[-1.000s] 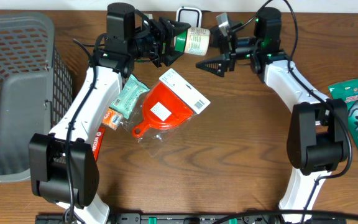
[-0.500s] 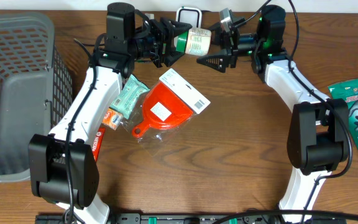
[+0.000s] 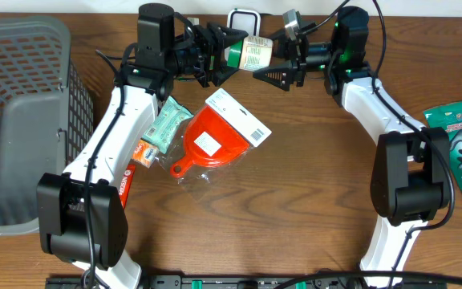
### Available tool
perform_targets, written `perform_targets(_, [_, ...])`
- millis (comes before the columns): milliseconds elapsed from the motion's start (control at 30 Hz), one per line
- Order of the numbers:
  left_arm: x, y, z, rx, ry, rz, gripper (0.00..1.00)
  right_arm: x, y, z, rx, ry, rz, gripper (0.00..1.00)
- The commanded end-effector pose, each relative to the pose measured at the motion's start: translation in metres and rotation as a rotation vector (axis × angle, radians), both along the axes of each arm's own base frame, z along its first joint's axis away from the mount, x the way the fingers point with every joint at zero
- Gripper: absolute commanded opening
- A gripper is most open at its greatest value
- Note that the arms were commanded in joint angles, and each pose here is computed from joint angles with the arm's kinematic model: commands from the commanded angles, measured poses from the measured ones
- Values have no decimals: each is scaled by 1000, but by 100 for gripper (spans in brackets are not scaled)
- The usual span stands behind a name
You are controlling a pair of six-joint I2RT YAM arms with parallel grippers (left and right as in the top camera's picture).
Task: Scan the item barcode
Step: 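Close the right gripper around the jar held by the left gripper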
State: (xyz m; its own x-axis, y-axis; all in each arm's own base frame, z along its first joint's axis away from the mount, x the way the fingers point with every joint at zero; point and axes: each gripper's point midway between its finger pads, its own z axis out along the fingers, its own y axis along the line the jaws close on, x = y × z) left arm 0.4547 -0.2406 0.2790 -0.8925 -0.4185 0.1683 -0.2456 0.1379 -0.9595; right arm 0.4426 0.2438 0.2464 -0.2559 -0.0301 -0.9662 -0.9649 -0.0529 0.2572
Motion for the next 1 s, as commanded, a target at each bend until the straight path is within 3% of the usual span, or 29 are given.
perform_targets(0, [-1,4,23,-2,-69,15,7,-6,-1,5,12,-39,44,79])
perform_targets(200, [-1,4,23,-2,-69,15,7,-8,1,7,14,-50,52,81])
perform_targets(600, [-1,4,23,-2,-70,15,7,-13,9,7,14,-46,72,70])
perform_targets(967, [-1,4,23,4,-83,11,7,-16,16,9,12,-11,82,54])
